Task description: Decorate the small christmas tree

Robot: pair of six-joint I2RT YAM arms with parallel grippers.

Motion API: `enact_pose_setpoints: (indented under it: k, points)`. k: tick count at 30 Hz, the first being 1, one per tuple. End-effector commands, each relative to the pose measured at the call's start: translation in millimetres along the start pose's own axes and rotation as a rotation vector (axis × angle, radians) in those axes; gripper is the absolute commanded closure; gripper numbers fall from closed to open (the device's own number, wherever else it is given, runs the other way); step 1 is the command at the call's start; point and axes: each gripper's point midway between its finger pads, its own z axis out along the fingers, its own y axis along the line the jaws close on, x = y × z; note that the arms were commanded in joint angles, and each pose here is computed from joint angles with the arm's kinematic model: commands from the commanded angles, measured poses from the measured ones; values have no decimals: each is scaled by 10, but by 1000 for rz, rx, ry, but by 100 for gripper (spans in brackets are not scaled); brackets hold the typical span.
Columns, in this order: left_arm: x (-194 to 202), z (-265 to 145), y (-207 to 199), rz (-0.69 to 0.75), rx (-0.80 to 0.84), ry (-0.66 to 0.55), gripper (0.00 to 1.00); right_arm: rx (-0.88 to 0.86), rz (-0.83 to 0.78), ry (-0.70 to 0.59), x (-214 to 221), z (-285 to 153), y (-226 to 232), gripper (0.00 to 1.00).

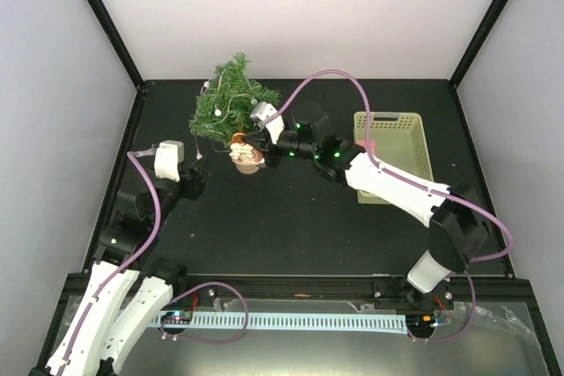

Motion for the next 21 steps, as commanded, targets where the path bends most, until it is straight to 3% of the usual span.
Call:
enact_pose_setpoints:
  k: [1, 13, 21]
  points:
    - [-24, 8, 9, 11, -2, -12, 42, 14, -48, -92, -408, -181, 56, 99]
    - [-9, 10, 19, 12, -8, -7, 42, 19, -103, -129, -618, -266, 84, 99]
    - [-3, 20, 18, 5, -7, -2, 42, 5, -141, -221, -979, -388, 149, 99]
